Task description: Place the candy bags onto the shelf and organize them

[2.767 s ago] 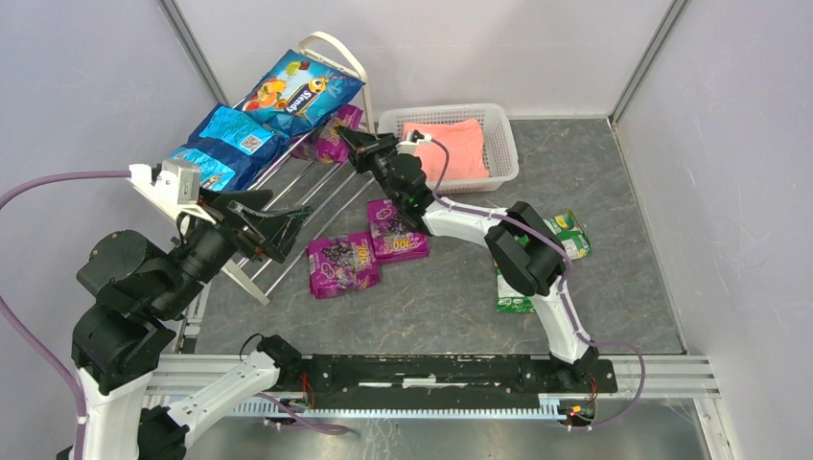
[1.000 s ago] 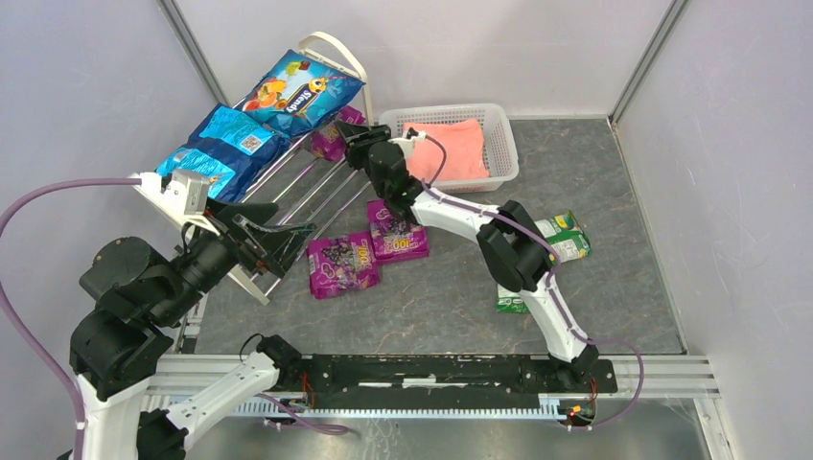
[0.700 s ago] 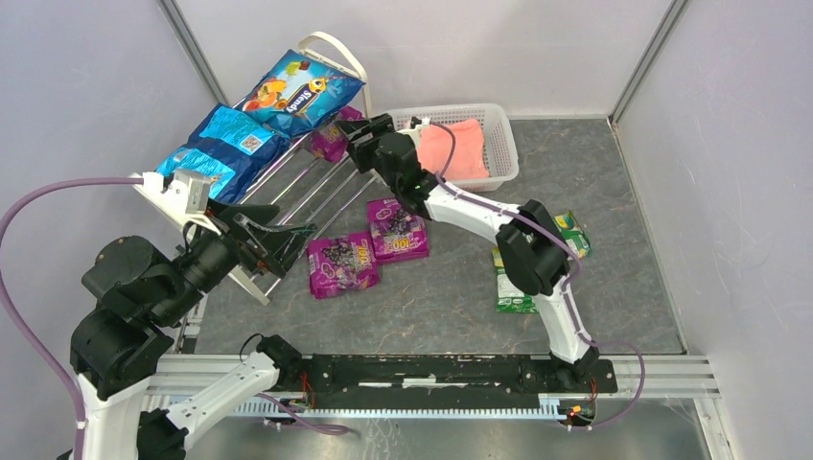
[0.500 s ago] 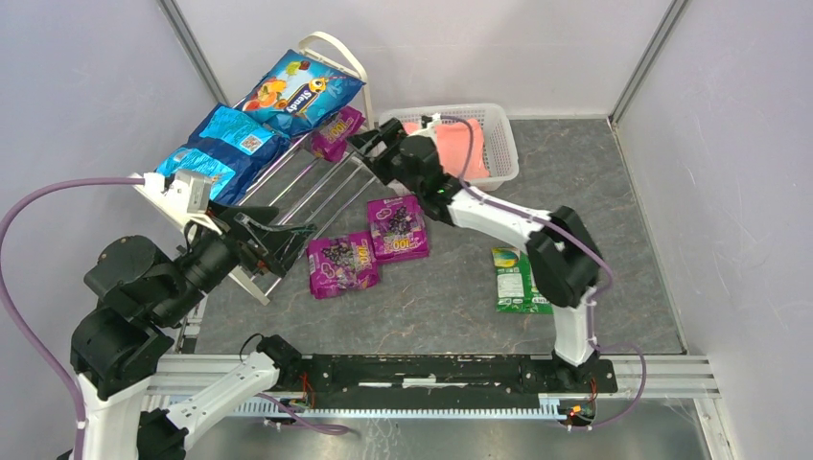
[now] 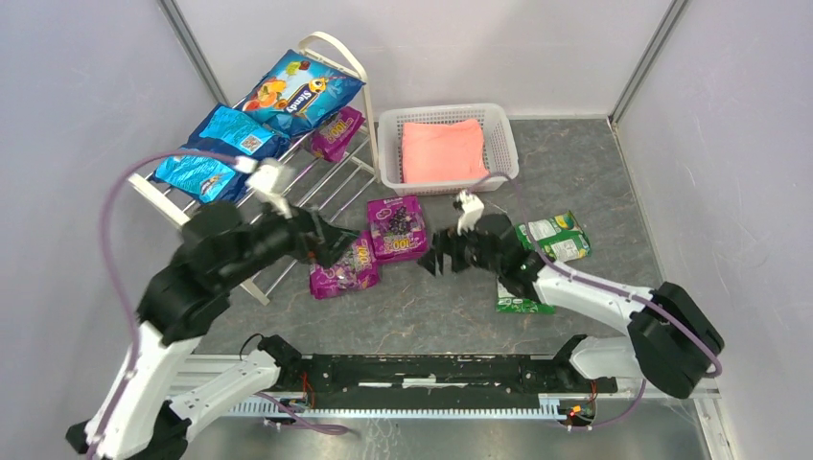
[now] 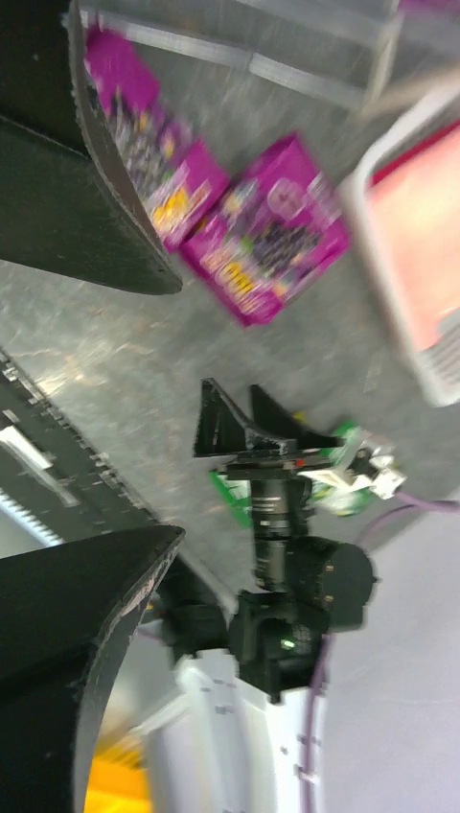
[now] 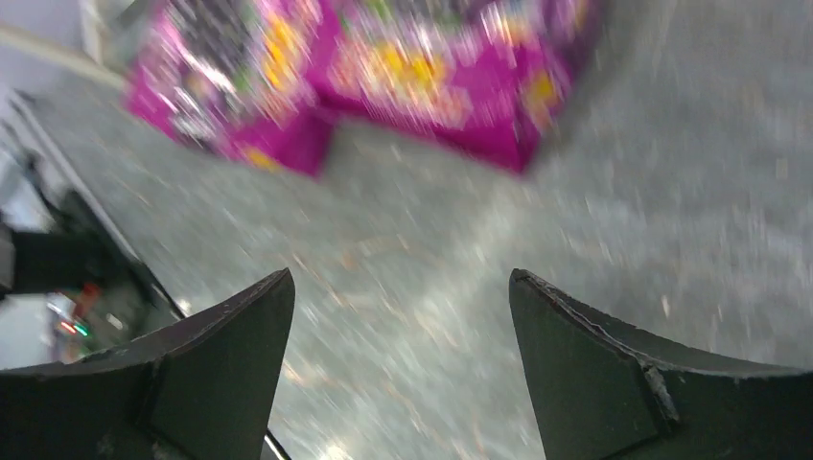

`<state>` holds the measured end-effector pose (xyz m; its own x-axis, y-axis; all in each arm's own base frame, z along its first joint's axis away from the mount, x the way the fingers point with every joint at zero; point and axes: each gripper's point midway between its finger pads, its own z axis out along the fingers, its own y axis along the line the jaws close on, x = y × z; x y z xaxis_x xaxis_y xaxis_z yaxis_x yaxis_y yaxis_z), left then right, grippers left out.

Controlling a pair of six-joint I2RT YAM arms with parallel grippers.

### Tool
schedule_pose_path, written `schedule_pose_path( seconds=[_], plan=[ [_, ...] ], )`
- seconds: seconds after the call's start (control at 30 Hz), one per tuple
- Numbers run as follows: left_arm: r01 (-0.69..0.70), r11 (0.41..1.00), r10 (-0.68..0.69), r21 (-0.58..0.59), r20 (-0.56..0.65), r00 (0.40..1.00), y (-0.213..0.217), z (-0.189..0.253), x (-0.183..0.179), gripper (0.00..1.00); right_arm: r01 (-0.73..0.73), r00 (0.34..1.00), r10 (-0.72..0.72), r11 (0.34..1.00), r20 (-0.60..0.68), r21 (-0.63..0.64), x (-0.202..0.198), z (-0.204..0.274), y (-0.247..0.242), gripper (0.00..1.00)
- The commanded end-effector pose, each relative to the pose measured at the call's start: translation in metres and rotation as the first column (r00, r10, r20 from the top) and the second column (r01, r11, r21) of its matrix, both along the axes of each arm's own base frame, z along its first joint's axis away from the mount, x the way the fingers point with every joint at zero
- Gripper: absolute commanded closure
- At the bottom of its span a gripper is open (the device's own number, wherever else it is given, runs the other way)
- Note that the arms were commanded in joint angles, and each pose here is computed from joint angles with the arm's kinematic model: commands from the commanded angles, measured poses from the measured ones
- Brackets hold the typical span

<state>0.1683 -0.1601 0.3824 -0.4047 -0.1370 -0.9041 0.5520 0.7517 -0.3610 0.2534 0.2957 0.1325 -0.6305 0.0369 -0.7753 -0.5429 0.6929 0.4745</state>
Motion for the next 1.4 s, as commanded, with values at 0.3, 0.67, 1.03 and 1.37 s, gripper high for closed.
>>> schedule_pose_path(
  seconds=[0.3,0.67,1.03,1.37],
  plan=[
    [0.015,0.983,0.068,0.180,-0.448,0.891,-0.079,-0.206,0.015,0.06,-0.102,0.994,0.098,0.991,-0.039,-0.090,-0.018,-0.054,-0.050,0.08],
    [-0.278,0.652,0.554,0.705,-0.193,0.810,-0.019,-0.288,0.069,0.26,-0.198,0.976,0.204,0.977,-0.078,0.078,-0.020,-0.047,-0.031,0.09],
    [-0.260,0.550,0.587,0.794,-0.146,0.796,-0.023,-0.324,0.084,0.39,-0.198,0.973,0.208,0.975,-0.098,0.097,-0.031,-0.055,-0.035,0.09],
    [-0.249,0.578,0.569,0.777,-0.165,0.806,-0.020,-0.323,0.077,0.78,-0.070,0.987,0.066,0.997,-0.146,-0.021,-0.008,-0.065,-0.057,0.02]
  ],
)
